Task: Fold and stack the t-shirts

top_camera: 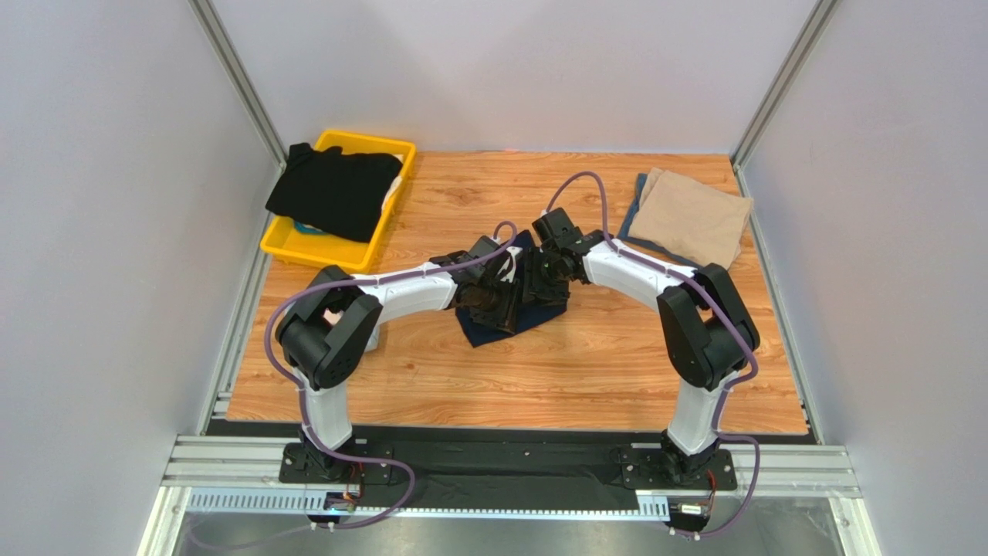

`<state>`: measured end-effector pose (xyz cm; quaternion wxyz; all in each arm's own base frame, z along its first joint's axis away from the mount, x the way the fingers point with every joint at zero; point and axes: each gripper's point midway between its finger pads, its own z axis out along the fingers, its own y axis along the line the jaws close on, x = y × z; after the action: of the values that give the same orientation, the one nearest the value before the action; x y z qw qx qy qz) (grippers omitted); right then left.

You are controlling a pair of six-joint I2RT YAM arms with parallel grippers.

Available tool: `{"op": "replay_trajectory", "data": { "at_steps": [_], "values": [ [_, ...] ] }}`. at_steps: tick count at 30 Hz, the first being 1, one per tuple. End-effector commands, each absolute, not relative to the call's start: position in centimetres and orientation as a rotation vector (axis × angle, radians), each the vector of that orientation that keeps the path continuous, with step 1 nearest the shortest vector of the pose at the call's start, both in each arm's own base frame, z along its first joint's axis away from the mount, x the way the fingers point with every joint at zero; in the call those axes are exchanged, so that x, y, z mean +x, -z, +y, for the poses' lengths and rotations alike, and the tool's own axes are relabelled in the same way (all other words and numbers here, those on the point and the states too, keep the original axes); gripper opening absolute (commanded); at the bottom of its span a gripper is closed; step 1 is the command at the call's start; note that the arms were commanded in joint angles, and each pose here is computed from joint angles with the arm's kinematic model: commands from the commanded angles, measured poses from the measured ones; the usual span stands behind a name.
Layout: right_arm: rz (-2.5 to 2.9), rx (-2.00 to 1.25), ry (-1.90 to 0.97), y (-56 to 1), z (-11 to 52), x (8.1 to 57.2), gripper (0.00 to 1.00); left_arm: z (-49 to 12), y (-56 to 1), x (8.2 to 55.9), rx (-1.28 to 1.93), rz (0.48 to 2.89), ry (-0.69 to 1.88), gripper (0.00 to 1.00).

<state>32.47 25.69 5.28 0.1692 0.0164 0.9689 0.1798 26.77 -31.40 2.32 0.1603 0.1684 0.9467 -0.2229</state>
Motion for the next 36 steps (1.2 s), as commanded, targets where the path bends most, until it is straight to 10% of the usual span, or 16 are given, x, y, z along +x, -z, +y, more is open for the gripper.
{"op": "replay_trajectory", "data": {
  "at_steps": [1,3,9,36],
  "values": [
    [2.700,0.042,-0.472,-5.3,25.6,34.5,0.41,-28.2,1.1,22.9,0.508,2.886,0.490,0.43],
    [2.701,0.031,-0.462,-5.1,25.6,34.7,0.16,-28.1,1.2,22.9,0.510,2.888,0.486,0.43],
    [2.655,0.023,-0.432,-6.5,25.1,35.3,0.00,-28.0,1.5,22.7,0.510,2.898,0.479,0.42],
    [2.511,0.008,-0.603,-14.1,29.2,42.2,0.00,-27.1,1.3,21.4,0.538,2.872,0.472,0.39]
  ]
}}
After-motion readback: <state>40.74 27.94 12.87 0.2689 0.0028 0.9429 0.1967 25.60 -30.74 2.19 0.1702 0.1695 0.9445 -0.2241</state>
